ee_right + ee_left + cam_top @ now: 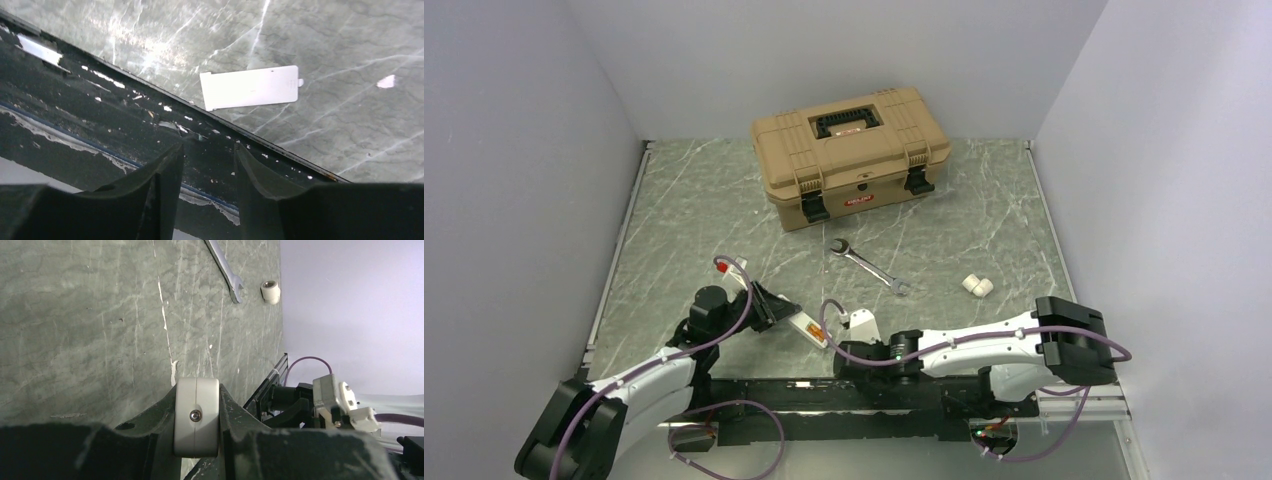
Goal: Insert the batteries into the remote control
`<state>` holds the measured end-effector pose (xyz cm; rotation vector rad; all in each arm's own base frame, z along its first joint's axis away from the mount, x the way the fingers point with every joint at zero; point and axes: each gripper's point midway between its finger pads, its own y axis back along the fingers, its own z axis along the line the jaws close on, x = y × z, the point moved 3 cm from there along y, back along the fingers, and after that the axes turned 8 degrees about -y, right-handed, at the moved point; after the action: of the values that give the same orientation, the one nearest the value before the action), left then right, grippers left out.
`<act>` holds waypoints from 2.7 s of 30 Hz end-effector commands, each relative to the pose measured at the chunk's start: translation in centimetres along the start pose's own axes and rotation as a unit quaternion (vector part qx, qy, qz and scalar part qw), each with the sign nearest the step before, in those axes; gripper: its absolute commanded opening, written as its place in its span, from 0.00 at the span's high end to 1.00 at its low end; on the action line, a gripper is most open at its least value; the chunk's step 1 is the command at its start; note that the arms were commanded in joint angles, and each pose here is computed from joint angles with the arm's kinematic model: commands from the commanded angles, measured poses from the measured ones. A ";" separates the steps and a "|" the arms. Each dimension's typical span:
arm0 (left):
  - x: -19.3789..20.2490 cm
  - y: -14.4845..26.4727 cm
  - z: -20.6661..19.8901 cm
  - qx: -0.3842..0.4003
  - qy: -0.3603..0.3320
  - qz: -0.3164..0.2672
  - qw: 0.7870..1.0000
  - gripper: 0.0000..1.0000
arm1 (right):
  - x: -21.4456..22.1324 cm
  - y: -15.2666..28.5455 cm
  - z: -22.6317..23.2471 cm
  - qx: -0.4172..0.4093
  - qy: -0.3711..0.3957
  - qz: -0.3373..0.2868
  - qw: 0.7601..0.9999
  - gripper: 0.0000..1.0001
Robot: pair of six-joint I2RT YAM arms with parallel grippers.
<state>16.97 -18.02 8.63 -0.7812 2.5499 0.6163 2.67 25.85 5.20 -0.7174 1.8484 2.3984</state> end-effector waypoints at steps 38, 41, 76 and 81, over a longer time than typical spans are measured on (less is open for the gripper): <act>0.5 1.7 0.3 -0.013 -0.034 -0.010 0.999 0.99 | -4.9 -1.2 -2.5 0.010 -0.253 -0.051 0.966 0.35; 0.5 1.7 0.4 -0.013 -0.032 -0.009 0.999 0.99 | -5.0 -1.5 -2.2 0.008 -0.247 -0.046 0.968 0.34; 0.2 2.6 2.0 -0.039 -0.029 -0.014 0.999 0.99 | -8.4 -4.5 3.4 -0.100 -0.051 -0.035 0.993 0.36; 0.3 2.6 2.0 -0.036 -0.027 -0.012 0.999 1.00 | -8.0 -3.8 1.5 -0.049 -0.039 -0.041 0.997 0.36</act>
<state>16.06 -15.06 7.99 -0.8430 2.4816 0.7433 10.65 32.59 5.00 -0.6379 1.5188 2.5311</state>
